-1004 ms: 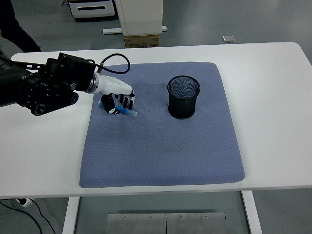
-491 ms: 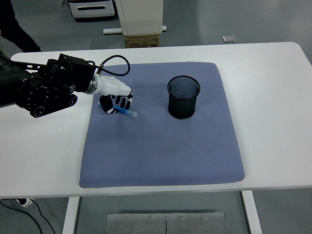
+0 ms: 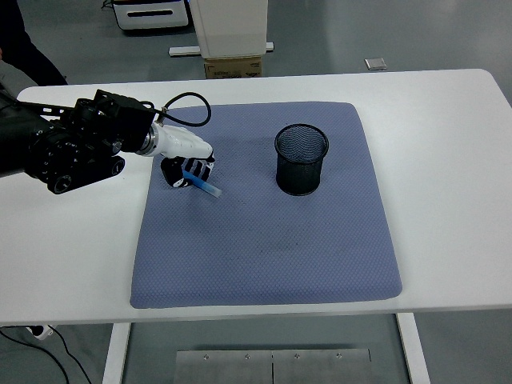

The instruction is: Left hand places marker in pen holder

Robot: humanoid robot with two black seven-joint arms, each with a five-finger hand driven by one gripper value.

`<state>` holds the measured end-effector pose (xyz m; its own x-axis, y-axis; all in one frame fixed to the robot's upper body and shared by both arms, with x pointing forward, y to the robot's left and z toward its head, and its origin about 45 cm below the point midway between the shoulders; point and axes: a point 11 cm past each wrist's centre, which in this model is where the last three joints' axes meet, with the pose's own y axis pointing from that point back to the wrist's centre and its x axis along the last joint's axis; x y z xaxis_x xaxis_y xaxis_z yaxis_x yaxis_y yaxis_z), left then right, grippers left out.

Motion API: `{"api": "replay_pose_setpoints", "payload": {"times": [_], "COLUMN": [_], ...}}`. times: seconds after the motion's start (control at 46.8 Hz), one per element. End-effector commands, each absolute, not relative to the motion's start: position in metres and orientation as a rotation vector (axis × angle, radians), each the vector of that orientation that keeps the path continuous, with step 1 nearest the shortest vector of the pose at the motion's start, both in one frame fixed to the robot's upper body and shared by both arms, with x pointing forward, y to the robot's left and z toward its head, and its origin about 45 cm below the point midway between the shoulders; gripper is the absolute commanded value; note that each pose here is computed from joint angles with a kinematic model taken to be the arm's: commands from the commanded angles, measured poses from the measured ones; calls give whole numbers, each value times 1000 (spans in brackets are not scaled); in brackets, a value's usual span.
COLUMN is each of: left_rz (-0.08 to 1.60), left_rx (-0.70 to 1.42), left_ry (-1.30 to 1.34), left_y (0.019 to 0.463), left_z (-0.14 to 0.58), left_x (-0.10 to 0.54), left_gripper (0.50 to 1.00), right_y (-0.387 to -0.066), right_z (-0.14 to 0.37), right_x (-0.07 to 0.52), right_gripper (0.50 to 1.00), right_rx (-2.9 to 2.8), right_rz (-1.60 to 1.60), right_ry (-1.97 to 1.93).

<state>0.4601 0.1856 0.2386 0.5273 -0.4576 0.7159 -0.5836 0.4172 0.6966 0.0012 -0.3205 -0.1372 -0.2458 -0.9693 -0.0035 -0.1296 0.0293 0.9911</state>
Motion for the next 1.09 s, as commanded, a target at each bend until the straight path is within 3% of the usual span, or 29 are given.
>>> {"api": "replay_pose_setpoints", "payload": {"times": [0.0,0.662,0.833,1.068], "left_rz": [114,260,301,315], "left_rx": [1205,1091,1035,895], "left_ry": [-1086,-1091,-1108,-1068], "left_y": [186,160,142,84], "left_z": [242,289,317,332], "left_x": [463,482,487,479], "left_gripper": [500,500,500,500], "right_y": [-320,-320,-321,-321], "right_z": [-137,-137,-137,-137], "right_x": [1,1,1,1], "right_gripper": [1000,1000,1000,1000], "right_rx": [1171,1171,1169,1169], "right_rz": [-1315,-1315,-1314,-1314], "right_ry": [-1498,-1498,-1499,-1499]}}
